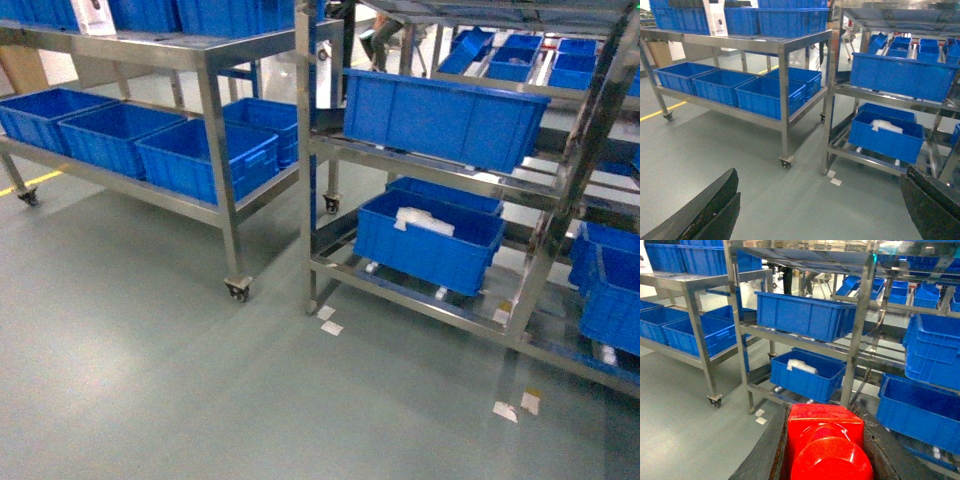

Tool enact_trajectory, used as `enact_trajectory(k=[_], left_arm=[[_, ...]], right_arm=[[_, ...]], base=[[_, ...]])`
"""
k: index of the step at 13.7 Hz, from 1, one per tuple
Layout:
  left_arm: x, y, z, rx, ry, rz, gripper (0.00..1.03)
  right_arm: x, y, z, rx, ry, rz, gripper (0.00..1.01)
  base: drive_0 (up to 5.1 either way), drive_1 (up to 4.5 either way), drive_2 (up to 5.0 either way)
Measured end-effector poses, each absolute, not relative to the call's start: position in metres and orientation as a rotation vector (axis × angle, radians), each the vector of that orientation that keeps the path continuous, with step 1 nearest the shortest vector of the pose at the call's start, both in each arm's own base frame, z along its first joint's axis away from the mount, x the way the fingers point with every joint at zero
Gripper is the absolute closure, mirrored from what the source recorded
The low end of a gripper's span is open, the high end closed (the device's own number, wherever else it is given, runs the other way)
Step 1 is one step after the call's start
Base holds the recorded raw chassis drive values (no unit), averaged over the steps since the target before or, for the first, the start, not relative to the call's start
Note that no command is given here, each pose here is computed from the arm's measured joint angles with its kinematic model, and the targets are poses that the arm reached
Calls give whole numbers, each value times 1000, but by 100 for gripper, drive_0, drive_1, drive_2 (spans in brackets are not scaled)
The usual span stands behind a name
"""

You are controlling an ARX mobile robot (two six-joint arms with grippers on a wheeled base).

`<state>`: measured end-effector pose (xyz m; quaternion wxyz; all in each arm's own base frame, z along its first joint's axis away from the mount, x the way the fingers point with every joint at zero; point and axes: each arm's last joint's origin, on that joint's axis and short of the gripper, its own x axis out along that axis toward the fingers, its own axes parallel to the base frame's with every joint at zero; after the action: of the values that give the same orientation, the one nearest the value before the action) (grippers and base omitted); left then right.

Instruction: Pick red block from blue box to shelf

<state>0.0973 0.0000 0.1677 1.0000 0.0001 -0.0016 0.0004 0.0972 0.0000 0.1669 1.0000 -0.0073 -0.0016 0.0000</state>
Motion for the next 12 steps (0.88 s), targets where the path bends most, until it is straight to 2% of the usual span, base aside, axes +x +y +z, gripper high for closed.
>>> enact_trajectory(k=[12], left_arm=[[97,0,168,0,-3,0,5]], right_arm=[[97,0,167,-15,-3,0,73]], base=[[-152,-152,-152]])
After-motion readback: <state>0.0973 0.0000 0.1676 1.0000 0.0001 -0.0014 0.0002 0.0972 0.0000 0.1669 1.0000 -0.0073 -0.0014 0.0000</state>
